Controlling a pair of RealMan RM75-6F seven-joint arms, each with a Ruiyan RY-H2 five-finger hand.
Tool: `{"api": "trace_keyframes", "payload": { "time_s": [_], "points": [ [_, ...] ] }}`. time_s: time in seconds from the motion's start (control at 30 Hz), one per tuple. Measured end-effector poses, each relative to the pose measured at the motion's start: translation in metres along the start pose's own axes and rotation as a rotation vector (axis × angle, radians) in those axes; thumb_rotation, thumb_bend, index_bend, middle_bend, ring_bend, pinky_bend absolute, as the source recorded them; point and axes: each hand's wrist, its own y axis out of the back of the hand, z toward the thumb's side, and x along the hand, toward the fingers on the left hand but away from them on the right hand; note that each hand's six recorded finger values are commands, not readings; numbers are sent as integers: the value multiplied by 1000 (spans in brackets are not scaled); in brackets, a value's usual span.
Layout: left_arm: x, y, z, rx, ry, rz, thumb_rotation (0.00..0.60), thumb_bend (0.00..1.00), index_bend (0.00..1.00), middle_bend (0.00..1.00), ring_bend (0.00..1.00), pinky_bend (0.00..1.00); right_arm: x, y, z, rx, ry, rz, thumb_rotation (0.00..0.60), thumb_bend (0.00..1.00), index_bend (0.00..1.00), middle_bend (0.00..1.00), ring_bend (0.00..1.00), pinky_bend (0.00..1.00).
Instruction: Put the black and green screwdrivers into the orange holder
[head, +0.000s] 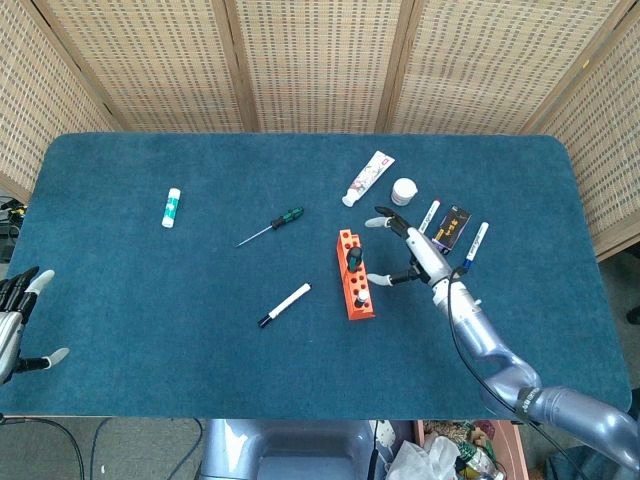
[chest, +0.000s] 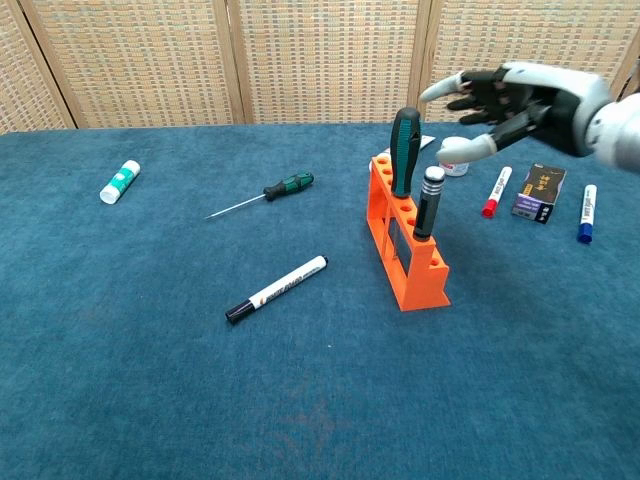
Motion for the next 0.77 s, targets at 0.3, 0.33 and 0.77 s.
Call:
{"api": "trace_keyframes", "payload": {
  "time_s": [0.3, 0.33, 0.77],
  "points": [
    [-5, 3, 0, 1, -21, 67, 600, 0, 0, 0, 0, 0, 68, 68, 1, 419, 94, -163, 600, 0, 48, 0, 0, 0],
    [-5, 3, 0, 3, -26, 75, 600, 0, 0, 0, 0, 0, 78, 73, 1, 471, 97, -179, 600, 0, 48, 0, 0, 0],
    [-19, 2, 8, 37, -115, 172, 600, 0, 0, 0, 0, 0, 206, 80, -5, 1000, -16, -300, 600, 0, 48, 0, 0, 0]
  ]
}}
